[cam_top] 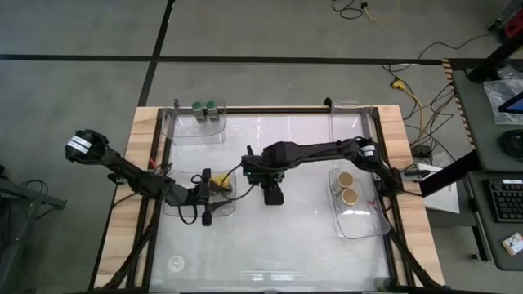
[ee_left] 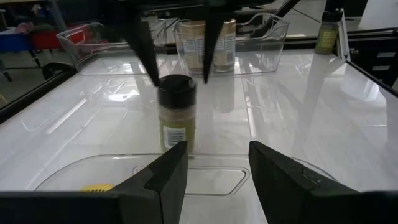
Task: Sort spices by type
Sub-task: Put the top black spice bottle into the top right transparent bin
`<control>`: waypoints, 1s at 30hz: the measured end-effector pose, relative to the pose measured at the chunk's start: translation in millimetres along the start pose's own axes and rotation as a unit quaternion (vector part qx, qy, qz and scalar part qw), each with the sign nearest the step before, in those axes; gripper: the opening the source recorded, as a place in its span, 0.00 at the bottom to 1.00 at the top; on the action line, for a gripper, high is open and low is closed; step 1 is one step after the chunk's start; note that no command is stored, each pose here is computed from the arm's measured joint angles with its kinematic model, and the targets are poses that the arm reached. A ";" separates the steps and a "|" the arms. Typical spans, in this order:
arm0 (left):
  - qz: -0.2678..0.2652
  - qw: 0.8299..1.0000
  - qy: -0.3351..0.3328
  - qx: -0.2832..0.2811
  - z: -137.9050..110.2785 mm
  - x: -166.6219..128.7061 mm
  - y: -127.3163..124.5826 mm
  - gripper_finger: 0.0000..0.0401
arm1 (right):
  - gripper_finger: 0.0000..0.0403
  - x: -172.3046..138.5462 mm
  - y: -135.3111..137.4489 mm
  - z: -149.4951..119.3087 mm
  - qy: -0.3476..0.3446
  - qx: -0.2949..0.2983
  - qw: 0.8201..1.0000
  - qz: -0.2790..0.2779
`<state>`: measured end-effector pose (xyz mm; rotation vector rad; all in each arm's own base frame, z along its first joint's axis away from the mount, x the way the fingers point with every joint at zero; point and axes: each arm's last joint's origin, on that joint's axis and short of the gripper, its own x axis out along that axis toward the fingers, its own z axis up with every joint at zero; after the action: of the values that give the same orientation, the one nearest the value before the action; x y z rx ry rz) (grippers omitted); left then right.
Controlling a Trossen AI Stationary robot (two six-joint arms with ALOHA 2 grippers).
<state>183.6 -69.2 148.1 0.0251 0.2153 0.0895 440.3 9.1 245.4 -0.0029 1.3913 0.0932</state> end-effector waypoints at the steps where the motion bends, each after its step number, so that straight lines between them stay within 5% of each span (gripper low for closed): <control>1: 0.000 1.000 0.000 0.000 0.2 -0.1 0.0 0.39 | 0.64 -0.7 3.4 -0.6 0.004 -0.004 1.000 0.001; 8: 0.000 1.000 -0.001 0.000 0.3 -0.2 0.1 0.39 | 0.68 -3.9 25.0 -1.1 0.010 -0.038 0.999 0.006; 18: 0.000 1.000 -0.003 -0.003 0.8 -0.3 0.1 0.39 | 0.72 -5.4 19.8 2.8 -0.009 -0.041 0.998 -0.052; 30: -0.001 1.000 -0.006 -0.004 1.4 -0.4 0.1 0.39 | 0.67 32.2 98.6 8.7 -0.059 -0.222 0.973 -0.035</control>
<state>183.5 -69.2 149.6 0.0175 0.2028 0.0888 447.8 109.9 220.6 -0.4122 1.2254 0.3395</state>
